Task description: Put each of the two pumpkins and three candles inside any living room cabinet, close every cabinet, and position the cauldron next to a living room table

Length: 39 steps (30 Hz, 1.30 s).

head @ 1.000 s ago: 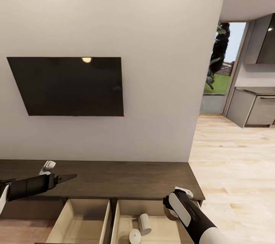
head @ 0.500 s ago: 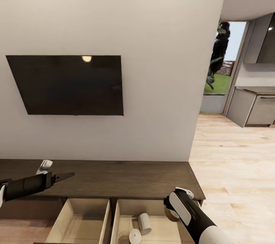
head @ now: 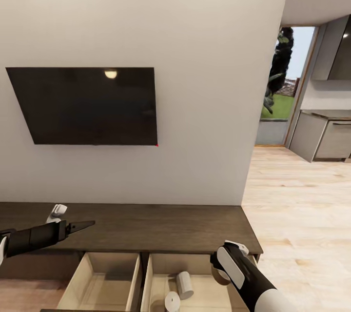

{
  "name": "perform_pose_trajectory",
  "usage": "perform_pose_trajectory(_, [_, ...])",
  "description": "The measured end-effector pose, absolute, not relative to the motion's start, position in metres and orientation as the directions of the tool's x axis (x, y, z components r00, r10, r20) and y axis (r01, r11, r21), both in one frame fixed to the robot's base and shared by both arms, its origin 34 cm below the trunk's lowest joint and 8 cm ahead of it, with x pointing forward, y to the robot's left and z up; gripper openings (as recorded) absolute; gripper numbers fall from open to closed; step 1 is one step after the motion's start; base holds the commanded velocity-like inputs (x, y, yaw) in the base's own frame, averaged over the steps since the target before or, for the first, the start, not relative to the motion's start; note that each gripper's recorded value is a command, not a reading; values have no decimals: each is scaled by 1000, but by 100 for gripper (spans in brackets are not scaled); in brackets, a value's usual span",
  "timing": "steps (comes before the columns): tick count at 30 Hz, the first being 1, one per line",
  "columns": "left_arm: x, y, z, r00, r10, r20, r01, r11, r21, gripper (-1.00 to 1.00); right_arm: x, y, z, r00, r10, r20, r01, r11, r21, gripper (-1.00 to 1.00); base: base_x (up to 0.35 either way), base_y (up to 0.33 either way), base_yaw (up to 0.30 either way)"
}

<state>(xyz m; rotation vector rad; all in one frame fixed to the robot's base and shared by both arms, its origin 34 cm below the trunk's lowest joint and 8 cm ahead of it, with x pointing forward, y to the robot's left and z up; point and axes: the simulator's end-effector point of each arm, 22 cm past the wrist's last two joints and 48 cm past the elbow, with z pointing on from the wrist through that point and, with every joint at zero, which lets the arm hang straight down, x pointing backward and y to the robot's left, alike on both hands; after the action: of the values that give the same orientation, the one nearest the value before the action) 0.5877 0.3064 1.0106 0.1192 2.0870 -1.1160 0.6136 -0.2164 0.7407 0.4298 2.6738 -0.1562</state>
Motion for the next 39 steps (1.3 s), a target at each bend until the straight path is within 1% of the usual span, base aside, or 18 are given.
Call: perform_pose_trajectory(39, [589, 299, 952, -716, -247, -652, 411, 606, -681, 100, 619, -215, 685, -851, 285, -442, 332, 943, -32, -100, 0, 0, 0])
